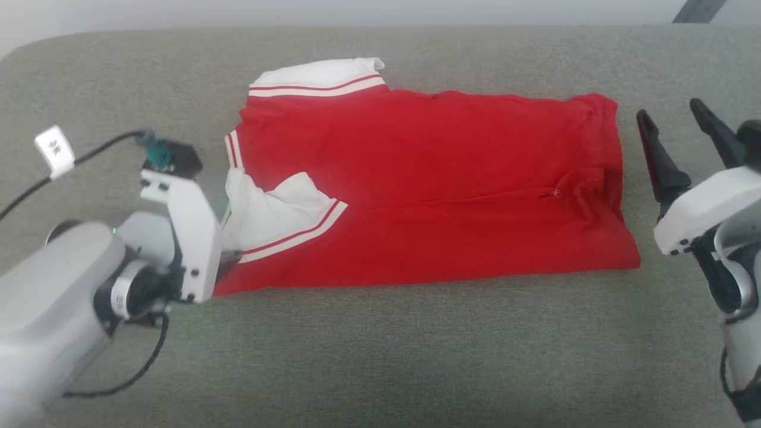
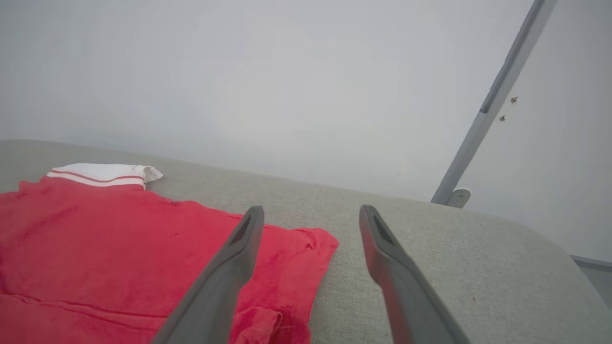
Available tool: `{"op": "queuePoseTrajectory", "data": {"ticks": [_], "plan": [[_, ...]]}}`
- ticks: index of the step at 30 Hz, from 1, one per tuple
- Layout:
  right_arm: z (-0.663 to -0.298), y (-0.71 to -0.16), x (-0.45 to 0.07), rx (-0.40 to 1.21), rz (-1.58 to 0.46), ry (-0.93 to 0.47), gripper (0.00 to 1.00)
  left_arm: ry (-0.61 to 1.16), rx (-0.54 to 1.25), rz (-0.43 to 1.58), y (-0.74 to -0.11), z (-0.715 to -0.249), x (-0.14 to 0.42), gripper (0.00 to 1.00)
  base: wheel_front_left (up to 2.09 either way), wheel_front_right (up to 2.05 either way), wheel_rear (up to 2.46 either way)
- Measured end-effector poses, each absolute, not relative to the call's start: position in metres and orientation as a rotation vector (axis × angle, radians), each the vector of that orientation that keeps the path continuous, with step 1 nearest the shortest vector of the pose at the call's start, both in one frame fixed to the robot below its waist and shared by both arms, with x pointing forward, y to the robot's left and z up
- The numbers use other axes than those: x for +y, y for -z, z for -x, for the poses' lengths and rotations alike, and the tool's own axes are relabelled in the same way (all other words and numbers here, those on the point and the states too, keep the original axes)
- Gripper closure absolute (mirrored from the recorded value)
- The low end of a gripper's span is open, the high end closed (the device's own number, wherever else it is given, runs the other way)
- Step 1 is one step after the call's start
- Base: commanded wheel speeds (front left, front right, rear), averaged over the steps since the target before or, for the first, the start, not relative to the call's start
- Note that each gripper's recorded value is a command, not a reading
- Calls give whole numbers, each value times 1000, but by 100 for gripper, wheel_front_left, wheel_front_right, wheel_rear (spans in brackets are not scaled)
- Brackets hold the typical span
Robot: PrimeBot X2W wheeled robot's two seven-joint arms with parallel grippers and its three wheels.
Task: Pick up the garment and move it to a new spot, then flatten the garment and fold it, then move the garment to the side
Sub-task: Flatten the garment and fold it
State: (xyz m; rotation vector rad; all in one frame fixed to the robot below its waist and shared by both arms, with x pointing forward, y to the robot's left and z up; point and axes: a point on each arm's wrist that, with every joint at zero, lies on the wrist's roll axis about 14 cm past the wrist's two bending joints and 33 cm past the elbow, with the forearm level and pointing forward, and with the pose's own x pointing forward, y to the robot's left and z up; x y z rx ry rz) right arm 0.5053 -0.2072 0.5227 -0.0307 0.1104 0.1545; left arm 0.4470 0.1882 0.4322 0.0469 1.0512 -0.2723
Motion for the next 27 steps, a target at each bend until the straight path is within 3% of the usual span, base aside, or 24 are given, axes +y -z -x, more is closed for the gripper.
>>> {"op": "queuePoseTrajectory", "data": {"ticks": [8,17,18,19,27], "plan": [[-492,-527,-222,60,8,-54,0,253,1112,-53,-407,-432,192,0,0,0,0],[-474,-483,-227,239,-25,-23,0,238,1143,-57,-367,-443,203,0,0,0,0],[-472,-476,-225,269,-22,-31,0,245,1146,-47,-364,-445,202,23,0,0,0],[-470,-471,-224,294,-42,-32,0,246,1150,-37,-361,-445,201,97,0,0,0],[-452,-418,-203,622,-96,-110,0,275,1132,-34,-356,-454,199,100,0,0,0]]}}
